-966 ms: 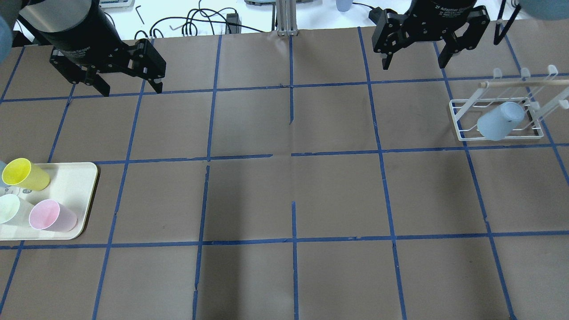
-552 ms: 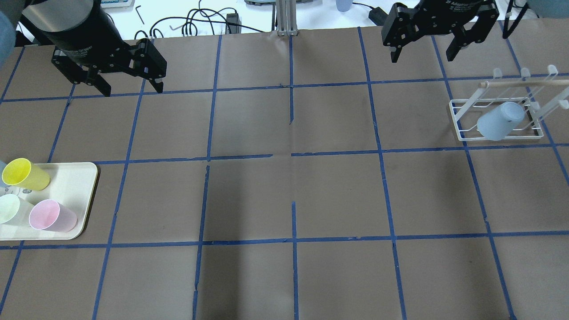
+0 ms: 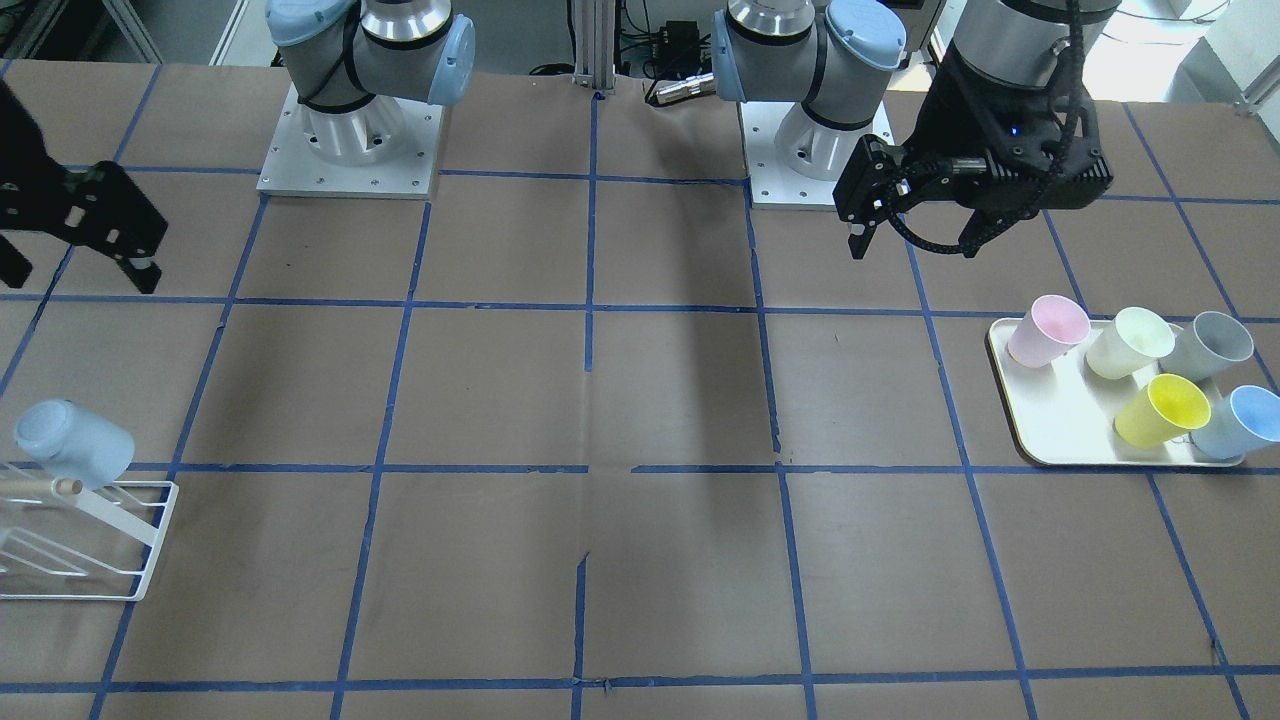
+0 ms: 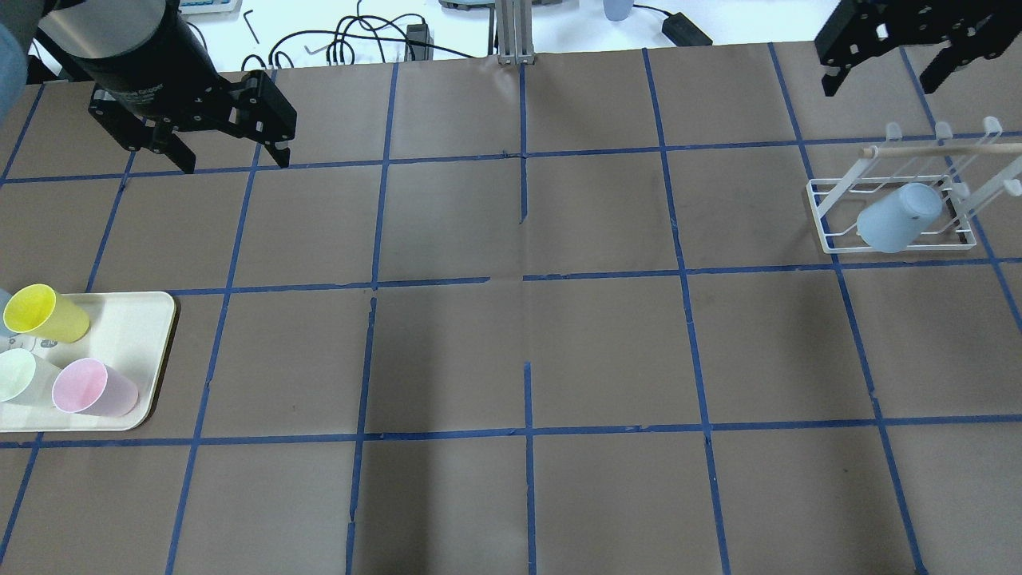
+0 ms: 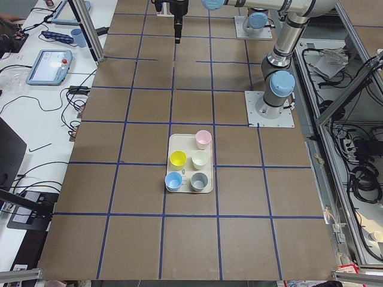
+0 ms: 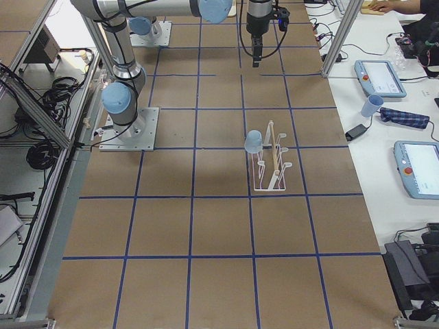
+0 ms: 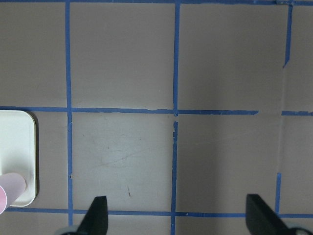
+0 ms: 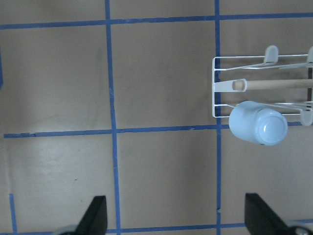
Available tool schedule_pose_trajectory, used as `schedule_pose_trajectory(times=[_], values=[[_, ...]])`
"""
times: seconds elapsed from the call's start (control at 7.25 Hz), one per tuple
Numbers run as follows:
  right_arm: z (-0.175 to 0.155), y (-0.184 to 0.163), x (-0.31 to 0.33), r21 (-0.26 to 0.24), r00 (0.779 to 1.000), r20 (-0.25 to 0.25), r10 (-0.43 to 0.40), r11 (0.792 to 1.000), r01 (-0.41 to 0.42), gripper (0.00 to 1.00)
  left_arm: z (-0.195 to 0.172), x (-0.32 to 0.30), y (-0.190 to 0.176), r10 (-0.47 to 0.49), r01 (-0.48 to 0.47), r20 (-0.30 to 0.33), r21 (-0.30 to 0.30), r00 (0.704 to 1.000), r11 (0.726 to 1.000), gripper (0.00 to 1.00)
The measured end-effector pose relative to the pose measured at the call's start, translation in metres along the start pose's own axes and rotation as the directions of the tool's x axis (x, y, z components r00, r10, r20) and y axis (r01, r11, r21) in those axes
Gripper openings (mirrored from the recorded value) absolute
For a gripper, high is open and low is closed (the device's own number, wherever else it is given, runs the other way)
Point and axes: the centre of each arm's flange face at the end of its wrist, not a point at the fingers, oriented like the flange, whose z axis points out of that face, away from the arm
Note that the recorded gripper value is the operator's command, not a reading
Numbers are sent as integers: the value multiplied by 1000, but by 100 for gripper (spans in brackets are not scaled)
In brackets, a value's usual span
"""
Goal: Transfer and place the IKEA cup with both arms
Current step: 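Lower the right gripper onto the light blue cup and close on it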
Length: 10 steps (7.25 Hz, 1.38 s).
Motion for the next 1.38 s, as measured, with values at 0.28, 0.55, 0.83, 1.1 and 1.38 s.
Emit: schedule_pose_trajectory(times=[0.28, 0.55, 0.83, 1.1, 1.38], values=[[25, -3, 59, -35, 999, 8, -37, 999, 37, 100, 0, 0, -1, -3, 3, 0, 2, 1000, 1000, 100], [58, -4, 103, -41, 998, 23, -66, 997, 66, 100, 1, 0, 0, -4, 4, -1, 2, 1000, 1000, 100], [104, -12, 122, -47, 995, 43, -88, 995, 90, 100, 1, 0, -1, -4, 4, -3, 2, 1000, 1000, 100], [149, -20, 129, -66, 994, 58, -95, 993, 99, 100, 1, 0, -1, -4, 4, -4, 1, 1000, 1000, 100], [180, -29, 135, -82, 993, 62, -98, 991, 103, 100, 2, -1, -1, -5, 5, -6, 0, 1000, 1000, 100]])
